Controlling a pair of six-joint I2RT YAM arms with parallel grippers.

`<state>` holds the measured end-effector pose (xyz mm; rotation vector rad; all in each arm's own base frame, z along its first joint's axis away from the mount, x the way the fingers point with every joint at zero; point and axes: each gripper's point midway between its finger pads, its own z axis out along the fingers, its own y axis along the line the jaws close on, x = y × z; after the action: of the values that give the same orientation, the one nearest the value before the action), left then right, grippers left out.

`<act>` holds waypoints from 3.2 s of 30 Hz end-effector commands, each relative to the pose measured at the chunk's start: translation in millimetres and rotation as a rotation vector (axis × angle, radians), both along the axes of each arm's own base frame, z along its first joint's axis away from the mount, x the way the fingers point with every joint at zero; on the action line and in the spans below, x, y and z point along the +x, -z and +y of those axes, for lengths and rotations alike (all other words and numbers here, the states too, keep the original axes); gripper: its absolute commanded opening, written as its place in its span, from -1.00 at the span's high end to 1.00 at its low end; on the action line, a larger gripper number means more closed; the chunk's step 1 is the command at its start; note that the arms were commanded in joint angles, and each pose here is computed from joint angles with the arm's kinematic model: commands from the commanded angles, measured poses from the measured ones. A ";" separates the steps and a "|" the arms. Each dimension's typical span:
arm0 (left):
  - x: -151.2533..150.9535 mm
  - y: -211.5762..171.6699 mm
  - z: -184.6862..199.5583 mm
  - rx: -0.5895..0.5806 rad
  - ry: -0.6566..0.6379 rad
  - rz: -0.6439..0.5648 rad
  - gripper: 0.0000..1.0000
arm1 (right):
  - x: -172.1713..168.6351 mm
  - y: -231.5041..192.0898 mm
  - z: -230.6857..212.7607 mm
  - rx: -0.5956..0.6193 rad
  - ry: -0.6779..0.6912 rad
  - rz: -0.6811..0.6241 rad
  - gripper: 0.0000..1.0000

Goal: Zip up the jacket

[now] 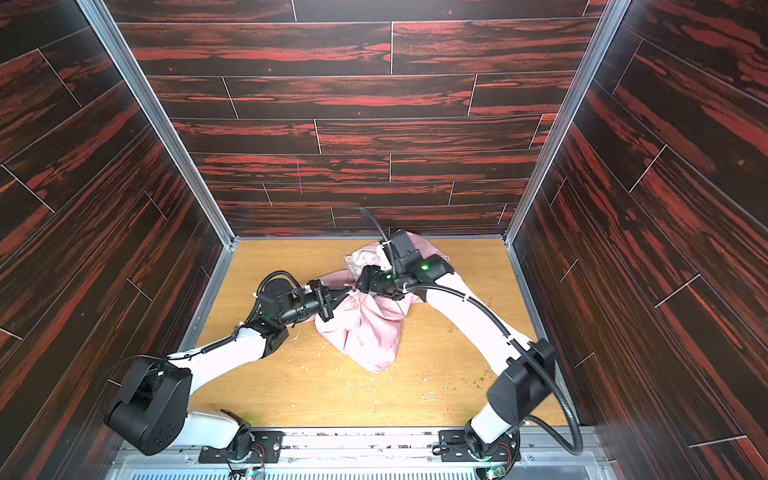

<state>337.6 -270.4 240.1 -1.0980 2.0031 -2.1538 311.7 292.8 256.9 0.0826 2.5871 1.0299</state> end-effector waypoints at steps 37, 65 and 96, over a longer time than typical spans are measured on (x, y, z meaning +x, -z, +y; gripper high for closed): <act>-1.5 -42.3 -8.8 -0.117 0.045 -0.118 1.00 | -0.4 -10.9 29.3 0.778 0.145 0.236 0.23; -6.8 -40.9 -15.5 -0.097 0.069 -0.114 1.00 | -1.0 -1.3 36.5 0.757 0.113 0.258 0.74; -2.8 -37.8 -12.9 -0.073 0.036 -0.150 0.80 | -12.8 -5.3 37.3 0.645 0.028 0.210 1.00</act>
<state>341.6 -279.7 250.6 -0.9968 1.9563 -2.2065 309.2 324.3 257.2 0.4744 2.2659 1.8734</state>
